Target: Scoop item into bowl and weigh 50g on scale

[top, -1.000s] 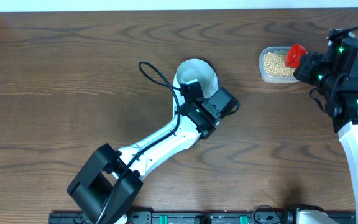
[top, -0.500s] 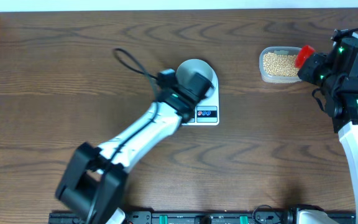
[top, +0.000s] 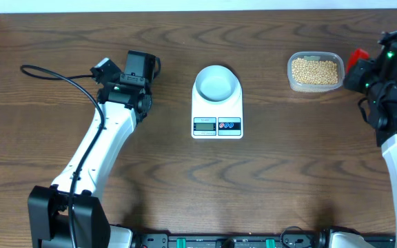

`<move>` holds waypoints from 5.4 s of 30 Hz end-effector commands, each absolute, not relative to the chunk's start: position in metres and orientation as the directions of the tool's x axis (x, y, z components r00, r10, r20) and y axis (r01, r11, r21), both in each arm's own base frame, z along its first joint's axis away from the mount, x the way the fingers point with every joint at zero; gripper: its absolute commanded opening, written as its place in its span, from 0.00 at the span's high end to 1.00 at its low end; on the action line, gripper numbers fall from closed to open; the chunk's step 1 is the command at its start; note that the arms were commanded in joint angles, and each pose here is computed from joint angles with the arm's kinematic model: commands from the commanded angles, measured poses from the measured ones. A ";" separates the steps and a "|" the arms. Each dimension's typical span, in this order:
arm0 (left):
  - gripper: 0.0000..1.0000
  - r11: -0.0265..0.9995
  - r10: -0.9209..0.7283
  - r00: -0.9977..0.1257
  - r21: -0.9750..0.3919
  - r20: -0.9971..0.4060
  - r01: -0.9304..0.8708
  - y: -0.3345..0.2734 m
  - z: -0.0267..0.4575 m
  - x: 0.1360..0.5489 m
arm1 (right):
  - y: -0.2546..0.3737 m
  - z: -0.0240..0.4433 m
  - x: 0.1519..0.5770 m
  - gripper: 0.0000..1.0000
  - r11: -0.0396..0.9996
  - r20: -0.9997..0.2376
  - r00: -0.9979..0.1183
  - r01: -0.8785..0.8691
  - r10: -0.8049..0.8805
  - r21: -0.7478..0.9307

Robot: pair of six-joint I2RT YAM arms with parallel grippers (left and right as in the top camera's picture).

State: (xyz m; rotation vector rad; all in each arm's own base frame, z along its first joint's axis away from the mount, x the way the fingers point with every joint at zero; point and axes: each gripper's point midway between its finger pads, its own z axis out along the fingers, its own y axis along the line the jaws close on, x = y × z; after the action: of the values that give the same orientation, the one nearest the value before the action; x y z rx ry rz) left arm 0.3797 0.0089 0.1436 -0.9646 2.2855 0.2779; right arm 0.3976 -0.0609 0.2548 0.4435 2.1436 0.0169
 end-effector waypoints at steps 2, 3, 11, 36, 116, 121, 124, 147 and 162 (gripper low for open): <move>0.93 0.722 -0.558 -0.547 -0.040 -0.624 -0.691 0.004 0.141 0.378 | -0.085 0.267 0.398 0.99 0.910 -0.811 -0.464 0.370 0.357 0.188; 0.93 0.723 -0.558 -0.548 -0.040 -0.624 -0.690 0.004 0.141 0.378 | -0.087 0.267 0.397 0.99 0.908 -0.810 -0.463 0.374 0.359 0.189; 0.93 0.764 -0.574 -0.624 -0.074 -0.531 -0.640 -0.023 0.122 0.376 | -0.090 0.256 0.397 0.99 0.897 -0.788 -0.480 0.396 0.384 0.196; 0.93 0.824 -0.500 -0.705 -0.027 -0.502 -0.566 -0.066 0.074 0.389 | -0.085 0.247 0.410 0.99 0.910 -0.776 -0.499 0.346 0.386 0.229; 0.93 0.964 0.264 -0.865 0.098 -0.427 0.247 -0.262 0.013 0.329 | -0.048 0.232 0.401 0.99 0.931 -0.702 -0.613 0.201 0.362 0.305; 0.93 0.964 0.264 -0.864 0.097 -0.428 0.247 -0.262 0.013 0.329 | -0.048 0.231 0.400 0.99 0.933 -0.701 -0.618 0.197 0.356 0.300; 0.93 0.964 0.264 -0.864 0.098 -0.428 0.246 -0.262 0.013 0.329 | -0.048 0.232 0.401 0.99 0.934 -0.703 -0.617 0.197 0.355 0.300; 0.93 0.986 0.168 -0.874 0.080 -0.455 0.148 -0.257 0.014 0.334 | -0.048 0.230 0.400 0.99 0.935 -0.699 -0.622 0.196 0.353 0.297; 0.93 0.993 0.073 -0.873 0.115 -0.482 0.020 -0.233 0.016 0.344 | -0.047 0.228 0.398 0.99 0.936 -0.693 -0.631 0.195 0.348 0.292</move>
State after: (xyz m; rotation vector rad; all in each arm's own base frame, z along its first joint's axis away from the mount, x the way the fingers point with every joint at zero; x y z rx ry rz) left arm 0.3396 -0.2494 0.0204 0.1559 2.6428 0.0769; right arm 0.3937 -0.0494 0.2195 0.4117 2.2840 0.2349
